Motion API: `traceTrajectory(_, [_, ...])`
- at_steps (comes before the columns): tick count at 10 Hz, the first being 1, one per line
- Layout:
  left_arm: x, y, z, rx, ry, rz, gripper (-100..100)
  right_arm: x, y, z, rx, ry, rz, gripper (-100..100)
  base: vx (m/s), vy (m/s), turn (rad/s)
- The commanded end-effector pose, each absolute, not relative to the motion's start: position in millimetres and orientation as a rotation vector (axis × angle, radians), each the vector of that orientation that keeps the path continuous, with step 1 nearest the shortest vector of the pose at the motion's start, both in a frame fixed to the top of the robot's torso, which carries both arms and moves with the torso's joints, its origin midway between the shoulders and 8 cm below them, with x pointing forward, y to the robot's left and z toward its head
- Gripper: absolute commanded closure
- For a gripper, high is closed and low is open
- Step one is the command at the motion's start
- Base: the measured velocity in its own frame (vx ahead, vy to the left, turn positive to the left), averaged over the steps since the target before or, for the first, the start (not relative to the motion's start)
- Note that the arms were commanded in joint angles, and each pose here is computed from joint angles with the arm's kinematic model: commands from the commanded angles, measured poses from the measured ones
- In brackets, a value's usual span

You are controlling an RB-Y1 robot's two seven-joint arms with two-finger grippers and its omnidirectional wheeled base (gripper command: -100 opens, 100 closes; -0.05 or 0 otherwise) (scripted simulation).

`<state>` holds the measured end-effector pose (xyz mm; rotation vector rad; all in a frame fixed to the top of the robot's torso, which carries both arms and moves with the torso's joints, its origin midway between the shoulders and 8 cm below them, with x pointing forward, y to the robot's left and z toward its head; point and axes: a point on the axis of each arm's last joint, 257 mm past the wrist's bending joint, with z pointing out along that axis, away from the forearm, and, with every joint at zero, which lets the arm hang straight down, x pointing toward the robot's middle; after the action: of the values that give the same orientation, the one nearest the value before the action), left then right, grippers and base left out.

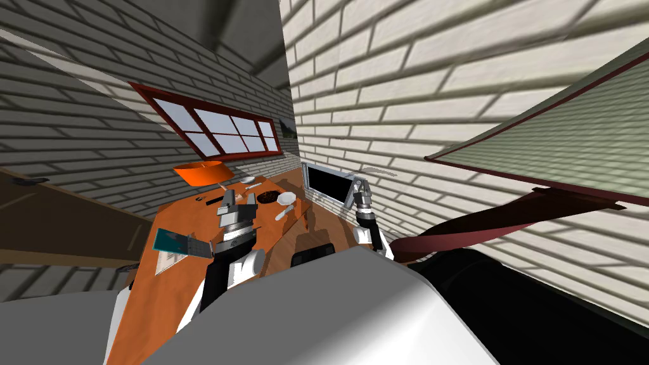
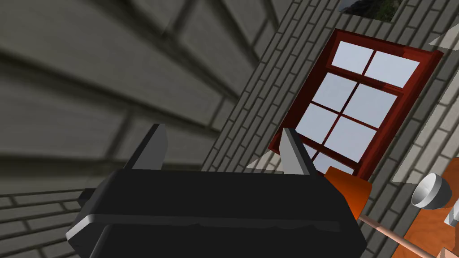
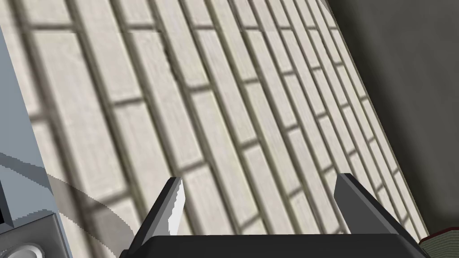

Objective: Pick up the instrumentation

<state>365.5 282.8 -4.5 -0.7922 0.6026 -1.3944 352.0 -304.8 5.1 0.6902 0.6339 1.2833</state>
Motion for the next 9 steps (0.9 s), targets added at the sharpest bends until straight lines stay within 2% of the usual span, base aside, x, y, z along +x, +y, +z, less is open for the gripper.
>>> traceTrajectory(1, [373, 290, -21, -0.821, 0.659, -1.364, -100, 352, -305, 5, 0.69, 0.634, 1.283, 0, -0.017, 0.012, -0.058])
traceTrajectory(9, [396, 353, -106, -1.025, 0.866, -1.16, -100, 352, -305, 5, 0.69, 0.634, 1.283, 0, -0.026, 0.008, -0.081])
